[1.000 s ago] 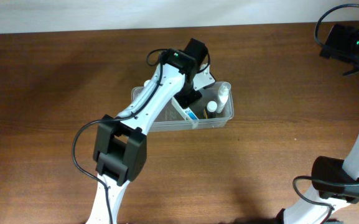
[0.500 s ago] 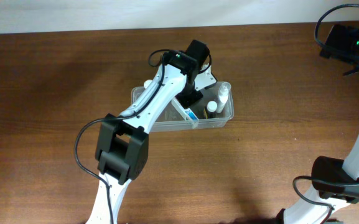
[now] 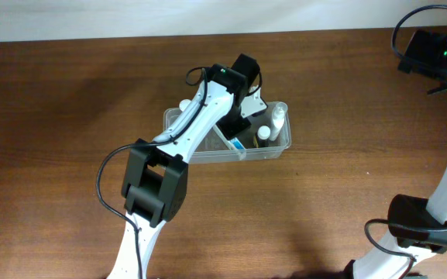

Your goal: Pack container

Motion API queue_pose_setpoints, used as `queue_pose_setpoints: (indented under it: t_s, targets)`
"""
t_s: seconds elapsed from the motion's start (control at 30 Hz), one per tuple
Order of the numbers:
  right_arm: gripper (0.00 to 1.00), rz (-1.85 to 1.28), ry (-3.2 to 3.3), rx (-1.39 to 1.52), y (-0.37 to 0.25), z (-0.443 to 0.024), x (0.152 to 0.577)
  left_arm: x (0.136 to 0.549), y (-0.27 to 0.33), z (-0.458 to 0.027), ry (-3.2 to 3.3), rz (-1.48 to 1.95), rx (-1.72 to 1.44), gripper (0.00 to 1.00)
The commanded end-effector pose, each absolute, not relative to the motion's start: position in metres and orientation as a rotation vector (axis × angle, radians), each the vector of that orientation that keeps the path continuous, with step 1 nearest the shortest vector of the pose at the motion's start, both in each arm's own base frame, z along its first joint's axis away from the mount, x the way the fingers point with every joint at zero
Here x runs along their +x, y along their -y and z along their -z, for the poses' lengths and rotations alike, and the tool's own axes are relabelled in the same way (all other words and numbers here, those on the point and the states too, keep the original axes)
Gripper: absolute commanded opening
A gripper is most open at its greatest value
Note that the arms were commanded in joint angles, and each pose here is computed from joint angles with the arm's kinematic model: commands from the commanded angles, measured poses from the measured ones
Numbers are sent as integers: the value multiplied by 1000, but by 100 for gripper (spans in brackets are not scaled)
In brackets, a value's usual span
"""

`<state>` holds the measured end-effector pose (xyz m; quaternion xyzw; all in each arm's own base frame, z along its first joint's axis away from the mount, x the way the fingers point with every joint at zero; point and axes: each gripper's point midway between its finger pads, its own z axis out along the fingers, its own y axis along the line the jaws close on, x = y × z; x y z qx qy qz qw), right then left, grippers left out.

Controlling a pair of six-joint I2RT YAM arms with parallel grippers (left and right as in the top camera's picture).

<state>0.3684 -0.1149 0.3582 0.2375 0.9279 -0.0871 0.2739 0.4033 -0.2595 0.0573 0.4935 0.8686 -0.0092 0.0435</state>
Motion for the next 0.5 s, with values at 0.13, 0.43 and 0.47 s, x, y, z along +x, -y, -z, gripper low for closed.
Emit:
queue_pose_setpoints:
  t_s: [0.13,0.43,0.47]
  targets:
    - [98,251,-2469,634,116,-368,362,388,252,-55,-2729,30,1536,41]
    - [98,251,-2469,634,116,-368,362,375,244,-56,-2804,24,1529,41]
    - [98,251,-2469,634,116,-368,362,375,244,-56,-2803,24,1529,41]
